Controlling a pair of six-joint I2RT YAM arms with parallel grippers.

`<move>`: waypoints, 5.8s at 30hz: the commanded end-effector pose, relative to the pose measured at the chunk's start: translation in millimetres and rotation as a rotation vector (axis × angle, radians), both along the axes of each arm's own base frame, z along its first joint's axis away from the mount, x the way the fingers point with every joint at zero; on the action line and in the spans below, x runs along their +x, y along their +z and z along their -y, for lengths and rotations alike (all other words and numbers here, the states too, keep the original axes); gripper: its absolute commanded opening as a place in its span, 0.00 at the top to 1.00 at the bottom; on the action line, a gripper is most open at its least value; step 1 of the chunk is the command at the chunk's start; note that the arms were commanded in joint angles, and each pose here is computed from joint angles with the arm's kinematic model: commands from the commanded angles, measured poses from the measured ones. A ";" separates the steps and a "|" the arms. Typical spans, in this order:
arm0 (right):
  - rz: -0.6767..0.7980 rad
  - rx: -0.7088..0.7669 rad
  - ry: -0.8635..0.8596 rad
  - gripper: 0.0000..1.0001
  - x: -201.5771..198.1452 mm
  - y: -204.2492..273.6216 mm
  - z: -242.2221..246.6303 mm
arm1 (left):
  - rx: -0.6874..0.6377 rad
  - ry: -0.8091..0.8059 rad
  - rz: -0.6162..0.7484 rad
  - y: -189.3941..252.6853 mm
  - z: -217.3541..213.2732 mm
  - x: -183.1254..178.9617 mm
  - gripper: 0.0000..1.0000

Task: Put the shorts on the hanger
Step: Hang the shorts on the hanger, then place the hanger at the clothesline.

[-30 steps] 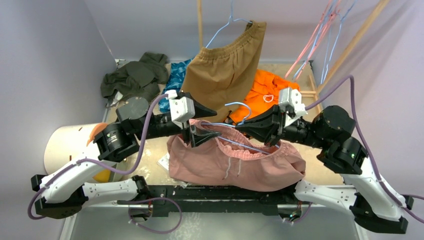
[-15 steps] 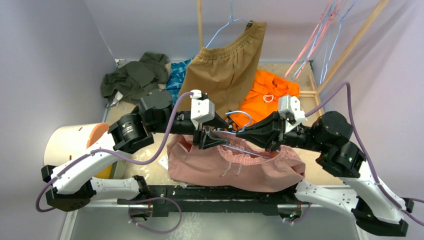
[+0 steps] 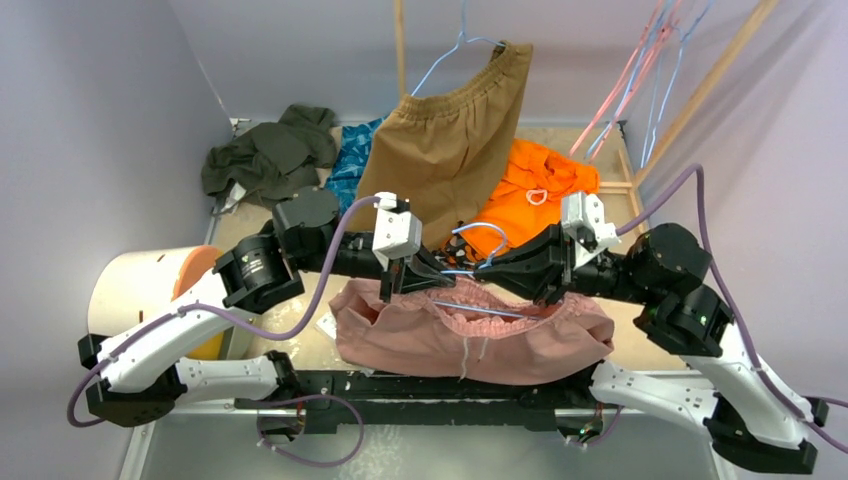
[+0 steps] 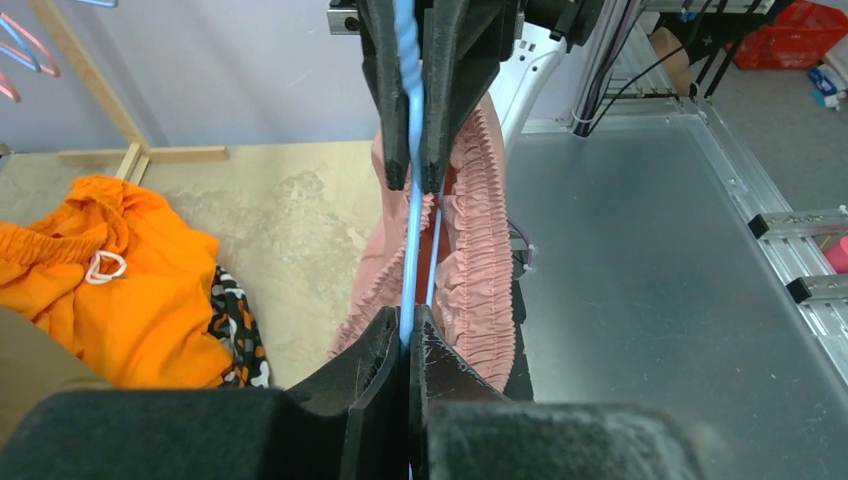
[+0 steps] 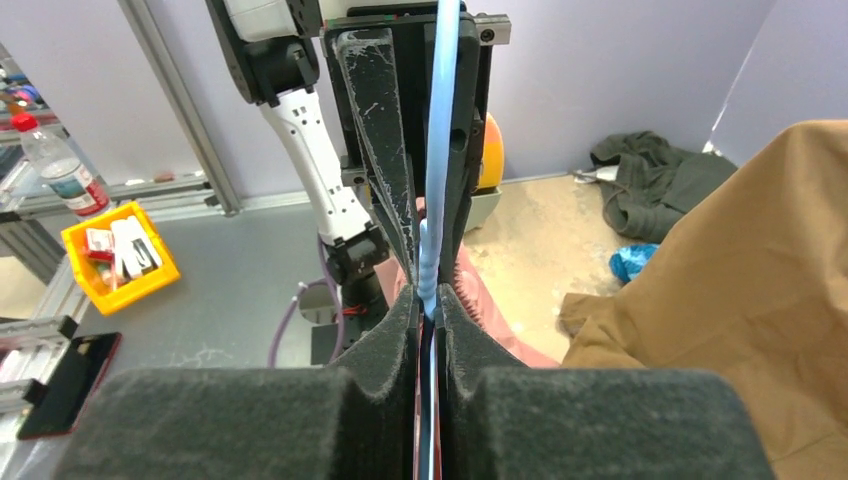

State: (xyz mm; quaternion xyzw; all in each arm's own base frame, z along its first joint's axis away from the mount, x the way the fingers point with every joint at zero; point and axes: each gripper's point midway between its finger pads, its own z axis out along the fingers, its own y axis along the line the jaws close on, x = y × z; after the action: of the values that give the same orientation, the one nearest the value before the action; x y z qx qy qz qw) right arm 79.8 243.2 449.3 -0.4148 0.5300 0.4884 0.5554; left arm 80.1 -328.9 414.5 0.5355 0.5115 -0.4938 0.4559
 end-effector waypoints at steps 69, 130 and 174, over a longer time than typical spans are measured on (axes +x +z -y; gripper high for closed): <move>-0.317 -0.316 -1.259 1.00 148.0 -39.9 121.6 | -0.144 0.709 0.026 -21.7 -97.5 77.4 0.29; -0.050 0.300 -1.287 1.00 132.9 178.1 182.4 | -0.156 0.867 -0.047 -59.9 -110.6 97.1 0.29; -0.062 0.173 -1.252 1.00 108.9 136.8 202.8 | -0.307 0.759 -0.236 -32.8 62.3 169.1 0.41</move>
State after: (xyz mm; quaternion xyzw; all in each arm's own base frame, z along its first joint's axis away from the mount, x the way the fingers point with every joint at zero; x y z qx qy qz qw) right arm 192.8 50.4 565.8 0.0172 0.6697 0.1213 0.7325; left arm 244.6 -368.9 324.0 0.2195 0.6946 -0.3457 0.5915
